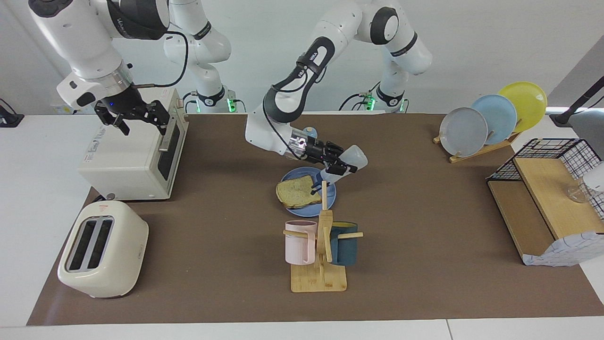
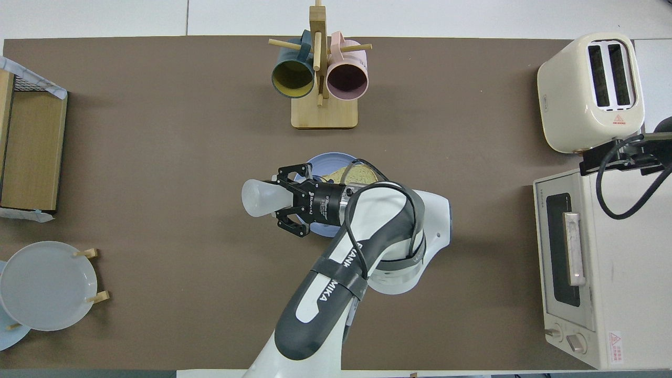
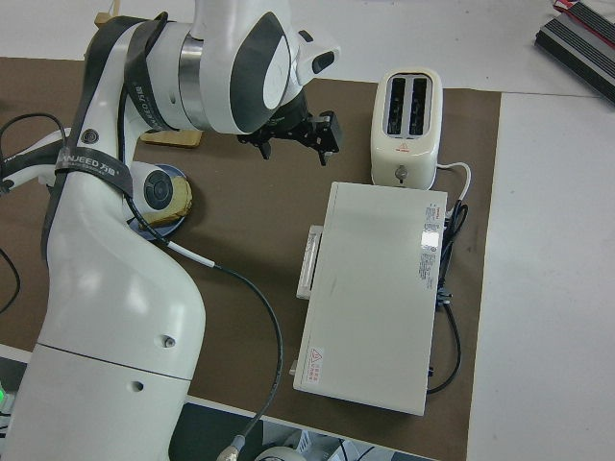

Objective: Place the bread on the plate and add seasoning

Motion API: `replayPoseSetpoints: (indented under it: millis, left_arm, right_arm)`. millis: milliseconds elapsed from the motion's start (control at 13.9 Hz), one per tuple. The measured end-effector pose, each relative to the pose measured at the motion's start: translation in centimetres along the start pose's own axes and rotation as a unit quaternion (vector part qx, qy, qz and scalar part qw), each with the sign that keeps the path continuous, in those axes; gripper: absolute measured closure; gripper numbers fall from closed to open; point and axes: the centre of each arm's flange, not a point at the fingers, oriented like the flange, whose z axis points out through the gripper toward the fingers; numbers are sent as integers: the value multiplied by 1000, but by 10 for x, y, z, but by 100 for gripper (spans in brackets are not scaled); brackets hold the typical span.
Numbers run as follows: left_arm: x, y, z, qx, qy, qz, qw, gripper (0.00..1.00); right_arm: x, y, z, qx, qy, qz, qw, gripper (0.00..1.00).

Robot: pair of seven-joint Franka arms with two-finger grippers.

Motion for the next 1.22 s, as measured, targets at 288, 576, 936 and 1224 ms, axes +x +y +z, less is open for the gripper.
replayPoseSetpoints:
  millis: [288,576,936,1224]
  left_arm:
    - [-8,-5,2,-5,-4,-7,1000,53]
    - [-62,-66,54,-51,35,-52,997,53]
    - [-152,-132,130,-141,182,-137,963,53]
    - [-234,-161,205,-218,336,-251,881,53]
  right_arm:
    - [-2,-2,1,0,-10,-2,1000,0]
    - [-6,-2,3,0,-26,-2,1000,0]
    - [-6,-2,2,0,-26,-2,1000,0]
    - [-6,-2,2,0,-25,-1,1000,0]
